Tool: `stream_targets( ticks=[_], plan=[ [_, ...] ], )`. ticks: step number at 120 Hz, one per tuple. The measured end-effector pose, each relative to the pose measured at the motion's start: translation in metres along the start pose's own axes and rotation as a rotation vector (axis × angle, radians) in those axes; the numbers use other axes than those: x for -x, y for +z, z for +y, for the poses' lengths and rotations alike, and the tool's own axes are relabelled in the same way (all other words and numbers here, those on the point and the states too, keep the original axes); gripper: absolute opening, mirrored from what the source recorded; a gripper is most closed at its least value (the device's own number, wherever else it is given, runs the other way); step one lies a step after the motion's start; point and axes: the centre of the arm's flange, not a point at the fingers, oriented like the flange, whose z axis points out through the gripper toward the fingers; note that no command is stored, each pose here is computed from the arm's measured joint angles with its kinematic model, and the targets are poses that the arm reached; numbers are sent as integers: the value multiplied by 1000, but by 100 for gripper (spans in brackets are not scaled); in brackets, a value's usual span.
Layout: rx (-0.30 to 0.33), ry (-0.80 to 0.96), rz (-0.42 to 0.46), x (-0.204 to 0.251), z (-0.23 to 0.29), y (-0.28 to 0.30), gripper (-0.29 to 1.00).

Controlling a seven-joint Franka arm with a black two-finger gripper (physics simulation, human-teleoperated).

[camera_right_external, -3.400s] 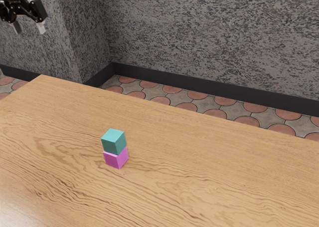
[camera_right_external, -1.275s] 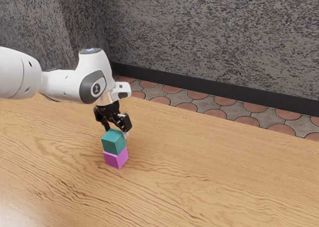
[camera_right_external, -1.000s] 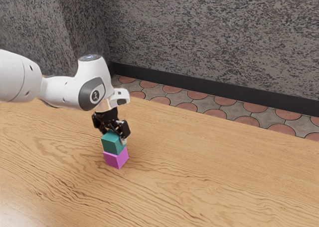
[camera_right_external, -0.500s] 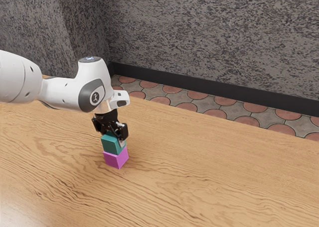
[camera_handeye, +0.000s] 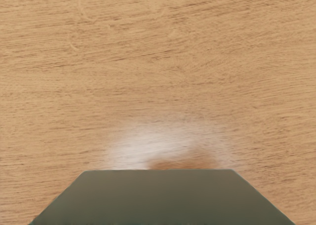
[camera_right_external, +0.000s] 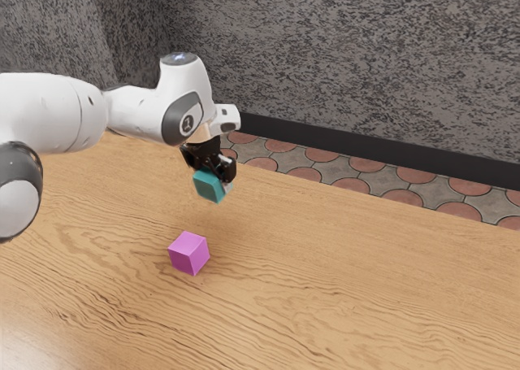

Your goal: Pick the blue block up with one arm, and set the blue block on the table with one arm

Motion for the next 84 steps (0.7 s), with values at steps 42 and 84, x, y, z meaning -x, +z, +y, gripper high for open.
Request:
stream_targets(
  ticks=[42, 84],
  plan=[
    [-20, 31, -112, -72, 33, 96, 37],
    [8, 35, -51, -68, 37, 24, 62]
  ],
)
